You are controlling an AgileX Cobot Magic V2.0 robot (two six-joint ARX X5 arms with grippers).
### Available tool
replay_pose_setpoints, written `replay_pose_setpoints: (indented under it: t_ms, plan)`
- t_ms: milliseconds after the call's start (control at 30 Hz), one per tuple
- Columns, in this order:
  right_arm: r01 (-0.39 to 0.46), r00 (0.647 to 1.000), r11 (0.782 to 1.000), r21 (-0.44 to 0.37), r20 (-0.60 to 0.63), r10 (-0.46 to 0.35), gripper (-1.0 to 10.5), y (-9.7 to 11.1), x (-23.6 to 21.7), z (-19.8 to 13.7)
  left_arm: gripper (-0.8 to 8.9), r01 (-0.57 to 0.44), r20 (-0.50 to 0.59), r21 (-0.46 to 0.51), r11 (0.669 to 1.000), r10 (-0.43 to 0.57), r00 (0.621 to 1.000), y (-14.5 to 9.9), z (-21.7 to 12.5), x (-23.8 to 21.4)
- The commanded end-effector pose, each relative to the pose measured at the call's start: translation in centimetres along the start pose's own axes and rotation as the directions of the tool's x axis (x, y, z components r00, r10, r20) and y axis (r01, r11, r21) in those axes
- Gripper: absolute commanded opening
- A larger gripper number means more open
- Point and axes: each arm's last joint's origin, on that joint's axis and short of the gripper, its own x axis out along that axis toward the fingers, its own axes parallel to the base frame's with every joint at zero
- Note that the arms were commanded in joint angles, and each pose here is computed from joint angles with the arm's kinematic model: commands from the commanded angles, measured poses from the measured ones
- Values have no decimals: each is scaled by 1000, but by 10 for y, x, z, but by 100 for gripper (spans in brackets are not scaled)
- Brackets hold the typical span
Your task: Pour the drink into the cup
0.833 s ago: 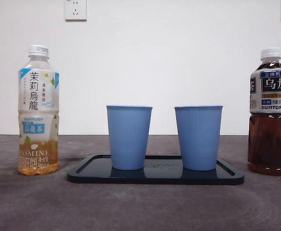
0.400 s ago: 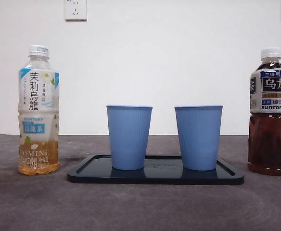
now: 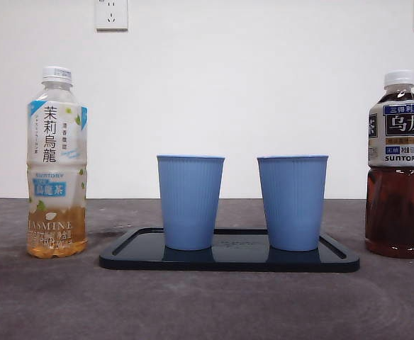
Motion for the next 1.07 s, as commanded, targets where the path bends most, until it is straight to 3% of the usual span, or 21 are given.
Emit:
replay_pose_setpoints:
  t_ms: [33,167,367,633,833,1067]
  plan:
    - [-12,1000,1000,-16,13,12,23,2,-2,3,28,13,23,8,1000,-13,1000,-2,5,-2]
    - [-12,1000,1000,-16,13,12,23,2,-2,3,28,-7,34,2,1000,7,999,-1,5,-3]
    - [-11,1000,1000,-16,13,11,23,2,-2,3,28,-169,101,-36,985,171,980,14,1,2]
    - [-12,1000,1000,-16,13,12,23,2,-2,3,28,-405,247,-59,912,406,880,55,-55,24]
    - [-12,1000,1000,-16,13,12,23,2,-2,3,28,-464,252,-86,881,470,846,80,-112,44]
    - [-12,1000,1000,-16,13,12,23,2,-2,3,28,-477,279,-83,875,480,831,94,-144,59]
